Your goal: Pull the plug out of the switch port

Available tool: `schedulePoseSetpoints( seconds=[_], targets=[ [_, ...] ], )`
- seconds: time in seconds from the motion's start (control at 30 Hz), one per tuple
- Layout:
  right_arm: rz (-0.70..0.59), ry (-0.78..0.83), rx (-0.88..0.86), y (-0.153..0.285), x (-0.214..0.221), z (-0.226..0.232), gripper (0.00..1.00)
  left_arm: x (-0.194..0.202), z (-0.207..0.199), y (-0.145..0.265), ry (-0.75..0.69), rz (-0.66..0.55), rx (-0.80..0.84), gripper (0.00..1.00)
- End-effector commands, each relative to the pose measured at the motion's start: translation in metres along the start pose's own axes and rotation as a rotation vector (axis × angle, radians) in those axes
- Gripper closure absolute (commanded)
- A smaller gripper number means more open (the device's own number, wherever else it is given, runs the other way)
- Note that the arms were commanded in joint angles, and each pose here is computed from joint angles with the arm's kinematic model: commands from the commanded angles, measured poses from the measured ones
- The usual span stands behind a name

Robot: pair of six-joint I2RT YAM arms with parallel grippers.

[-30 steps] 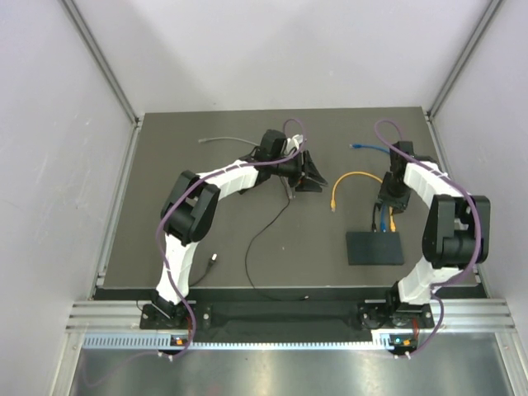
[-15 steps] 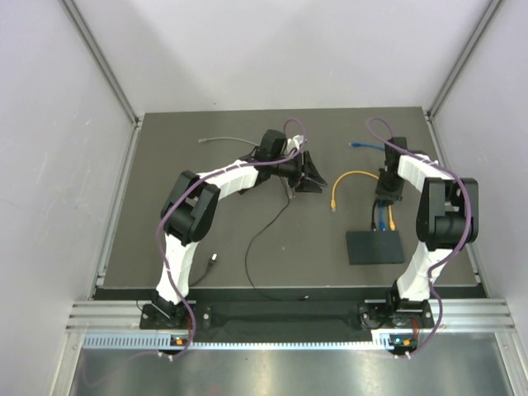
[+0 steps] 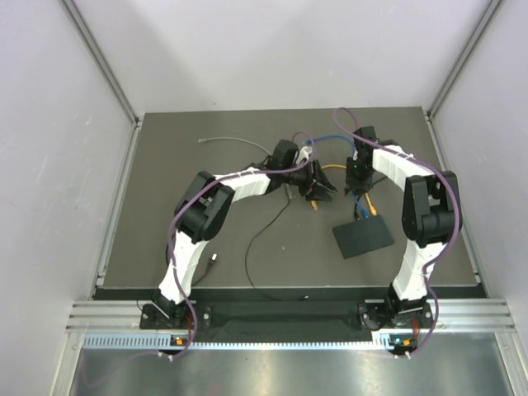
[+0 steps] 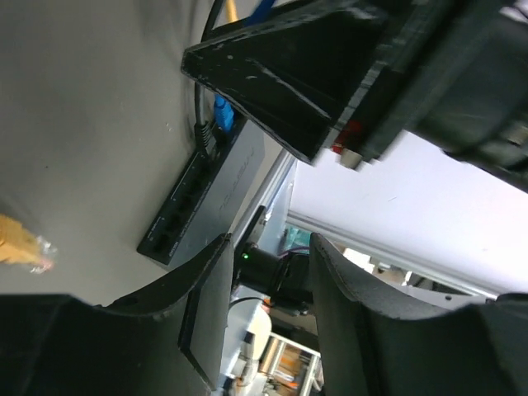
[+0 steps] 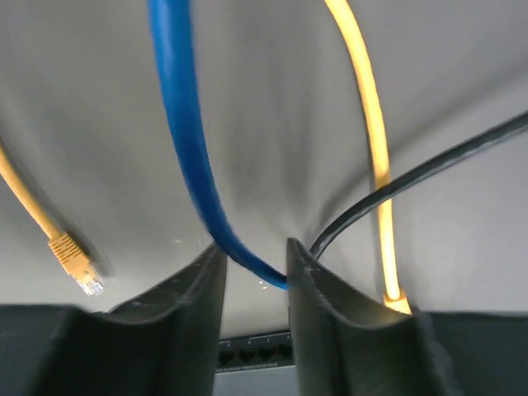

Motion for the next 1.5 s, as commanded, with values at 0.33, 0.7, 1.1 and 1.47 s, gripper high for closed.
schedulePoseSetpoints(
  seconds=[0.33,0.7,1.1,1.47],
  targets=[
    [-0.034,-0.074,0.057,0.062,0.004,-0.042,0.47,0.000,-0.017,-0.056,0.007,0.009,0.076,0.54],
    [-0.006,-0.246,0.108,0.066,0.043,-0.115,0.49,0.019,-0.003,-0.091,-0.031,0.050,0.056,0.54],
    [0.004,-0.340,0.078,0.051,0.053,-0.130,0.52,0.039,0.017,-0.107,-0.057,0.120,0.068,0.54],
    [-0.020,-0.330,0.164,0.053,0.045,-0.145,0.53,0.040,0.021,-0.119,-0.068,0.098,0.081,0.53]
  ],
)
Point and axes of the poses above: each gripper's point midway between its finger pads, its own y axis back along the fingers, its own z axis along the line the jaws close on, x = y × z, the point moved 1 cm from there along y, back along the fingers, and after that the axes turned 13 degrees about -y, right-handed, at the moved point
